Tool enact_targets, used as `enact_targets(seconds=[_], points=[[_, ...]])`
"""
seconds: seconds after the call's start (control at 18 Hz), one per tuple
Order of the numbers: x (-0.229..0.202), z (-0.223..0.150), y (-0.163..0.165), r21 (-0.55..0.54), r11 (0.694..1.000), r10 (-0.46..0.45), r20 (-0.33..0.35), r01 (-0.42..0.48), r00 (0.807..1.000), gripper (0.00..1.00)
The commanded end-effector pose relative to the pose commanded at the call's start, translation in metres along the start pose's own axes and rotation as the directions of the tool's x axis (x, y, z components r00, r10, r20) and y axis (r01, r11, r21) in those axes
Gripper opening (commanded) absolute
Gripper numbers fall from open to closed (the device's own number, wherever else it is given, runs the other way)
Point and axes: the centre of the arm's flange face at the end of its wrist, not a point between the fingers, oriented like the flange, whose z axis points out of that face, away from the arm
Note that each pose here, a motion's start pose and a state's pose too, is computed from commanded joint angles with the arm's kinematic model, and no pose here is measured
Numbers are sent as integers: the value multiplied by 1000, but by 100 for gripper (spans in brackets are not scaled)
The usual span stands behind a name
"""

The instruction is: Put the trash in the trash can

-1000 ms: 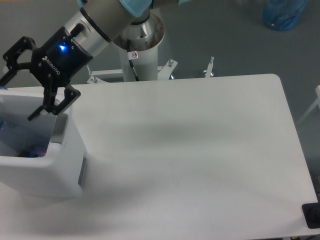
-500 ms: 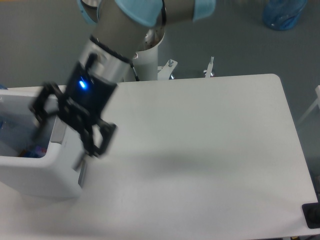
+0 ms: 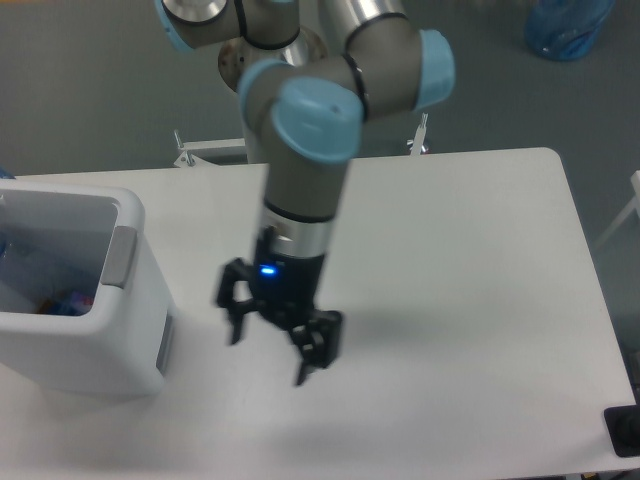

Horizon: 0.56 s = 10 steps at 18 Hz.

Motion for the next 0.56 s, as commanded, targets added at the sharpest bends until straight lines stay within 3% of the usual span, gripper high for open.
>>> enact_targets(seconds=[0.22,0.56], points=[[-1,15,23,-109,992,67,13,-65,998,100],[-11,20,29,-187,980,80,31,-73,996,100]])
